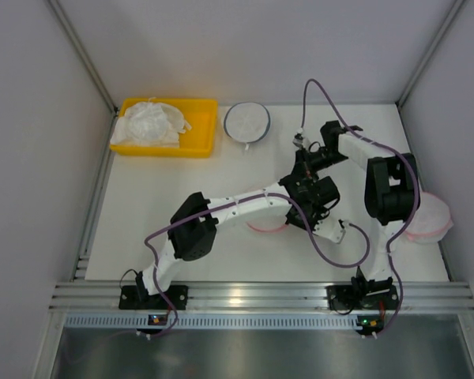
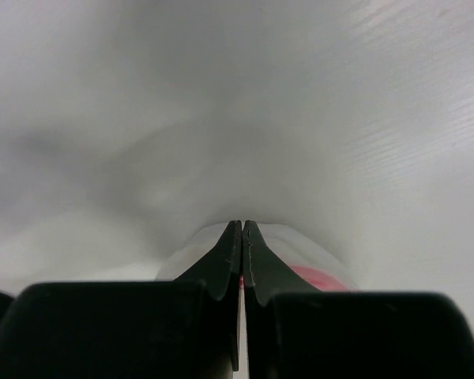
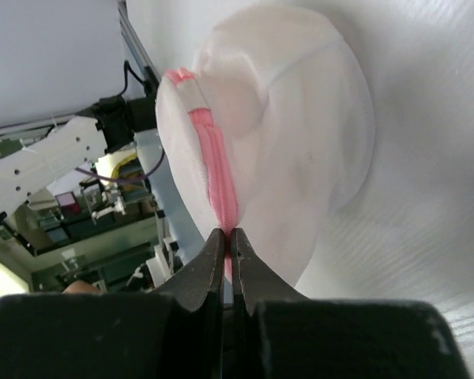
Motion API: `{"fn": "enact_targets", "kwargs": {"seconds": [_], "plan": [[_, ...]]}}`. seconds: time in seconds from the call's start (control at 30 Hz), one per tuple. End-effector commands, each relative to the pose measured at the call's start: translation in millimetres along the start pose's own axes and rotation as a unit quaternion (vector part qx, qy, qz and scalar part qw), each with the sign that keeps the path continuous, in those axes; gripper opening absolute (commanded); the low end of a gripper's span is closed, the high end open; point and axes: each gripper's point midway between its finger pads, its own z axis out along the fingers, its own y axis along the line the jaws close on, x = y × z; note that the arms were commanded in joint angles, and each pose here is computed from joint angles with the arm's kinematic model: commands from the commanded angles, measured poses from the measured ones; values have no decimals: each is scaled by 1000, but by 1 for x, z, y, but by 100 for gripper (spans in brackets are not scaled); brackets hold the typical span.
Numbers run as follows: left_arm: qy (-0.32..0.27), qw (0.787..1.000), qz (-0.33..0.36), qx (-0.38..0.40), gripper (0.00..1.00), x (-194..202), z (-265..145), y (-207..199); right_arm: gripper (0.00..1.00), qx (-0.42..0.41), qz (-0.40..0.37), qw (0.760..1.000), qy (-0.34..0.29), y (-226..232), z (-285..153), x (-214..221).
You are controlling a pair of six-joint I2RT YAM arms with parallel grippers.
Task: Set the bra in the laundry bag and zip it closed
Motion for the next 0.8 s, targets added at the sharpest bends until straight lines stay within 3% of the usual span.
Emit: {"fn": "enact_targets", "kwargs": {"seconds": [0.0, 0.23, 0.37, 0.5, 0.6, 0.7, 0.77], "plan": [[-46, 999, 2, 6, 0, -22, -23, -12, 0, -14, -74, 996, -53, 27, -10, -43], [-58, 998, -10, 18, 0, -27, -27, -24, 0, -28, -84, 992, -89, 35, -13, -82], [-44, 999, -15, 10, 0, -22, -24, -20, 2, -47, -85, 992, -78, 44, -12, -84], [-34, 999, -26, -2, 0, -19, -22, -11, 39, -21, -99, 993, -58, 49, -27, -75], [-40, 998, -36, -13, 0, -19, -26, -1, 60, 4, -104, 993, -60, 43, -54, -70], [-39, 998, -44, -24, 0, -15, -28, 9, 68, 34, -112, 989, -87, 26, -93, -66], [-41, 998, -44, -27, 0, -15, -31, 12, 68, 34, -102, 992, -70, 17, -95, -51]]}}
